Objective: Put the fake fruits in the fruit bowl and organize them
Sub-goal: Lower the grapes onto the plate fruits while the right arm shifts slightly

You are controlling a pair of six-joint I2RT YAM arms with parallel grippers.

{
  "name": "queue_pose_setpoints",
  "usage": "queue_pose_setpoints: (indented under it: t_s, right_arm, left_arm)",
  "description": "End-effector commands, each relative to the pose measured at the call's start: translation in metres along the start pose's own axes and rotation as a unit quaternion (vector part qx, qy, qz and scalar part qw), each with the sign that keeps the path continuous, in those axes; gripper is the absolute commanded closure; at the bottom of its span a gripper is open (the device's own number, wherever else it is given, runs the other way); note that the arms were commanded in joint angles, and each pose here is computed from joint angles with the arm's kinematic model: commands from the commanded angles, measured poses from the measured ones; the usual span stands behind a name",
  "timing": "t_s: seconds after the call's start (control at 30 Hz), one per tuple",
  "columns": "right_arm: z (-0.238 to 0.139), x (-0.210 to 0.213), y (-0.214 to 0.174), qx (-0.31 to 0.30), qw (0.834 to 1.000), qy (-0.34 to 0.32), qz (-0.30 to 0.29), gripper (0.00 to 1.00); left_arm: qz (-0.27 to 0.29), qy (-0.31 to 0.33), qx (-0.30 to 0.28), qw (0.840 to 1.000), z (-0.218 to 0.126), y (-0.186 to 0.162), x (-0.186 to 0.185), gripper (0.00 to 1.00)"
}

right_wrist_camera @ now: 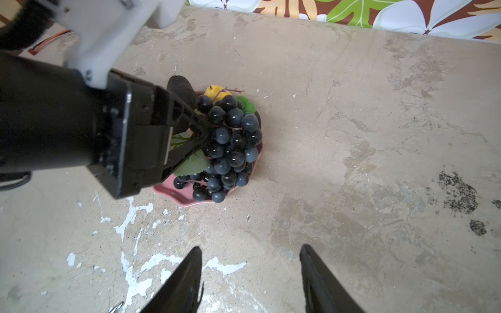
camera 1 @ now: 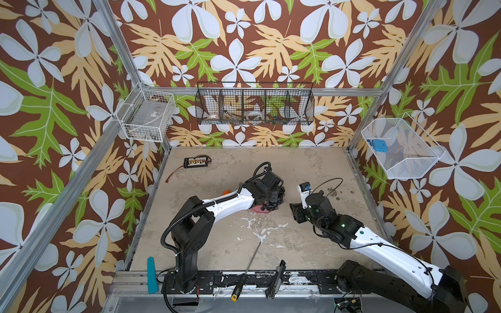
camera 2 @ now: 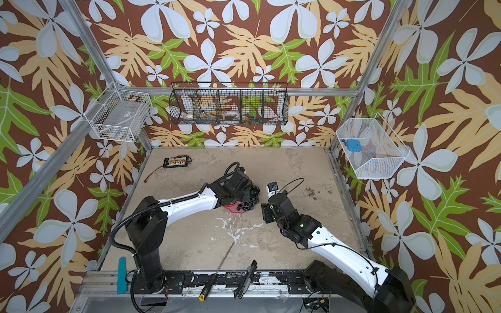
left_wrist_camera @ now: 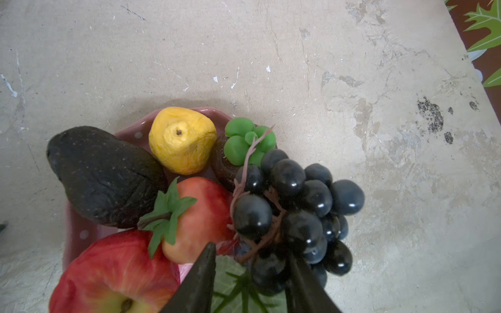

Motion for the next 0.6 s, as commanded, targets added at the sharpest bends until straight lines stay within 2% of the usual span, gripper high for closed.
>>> queue_pose_setpoints:
  t_s: [0.0,0.37,0.57]
  right_arm:
    - [0.023,-0.010,0.005,0.015,0.999,-0.001,0.036,0.43]
    - [0.081,0.003,0.002,0.070,0.996,0.046,0.041,0.45]
    - [0.097,0.001,-0.010,0.083,0.995,0.039,0.043,0.45]
  left_arm:
    - [-0.005,0.002,-0.014,1.000,-0.002,0.006,0.002,0.57]
    - [-0.013,0.007,-0.028,0.999,-0.006,0.006,0.009,0.57]
    - [-0.014,0.002,-0.035,0.999,-0.011,0.007,0.010,0.56]
Point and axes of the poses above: each gripper's point midway between its finger pads, its own z axis out along the fingers, its own x axis along the line the jaws close on, y = z × x, the point moved 1 cm from there along -z, back along the fingers, and after that the axes turned 3 degrees about z, right-handed, at the moved point
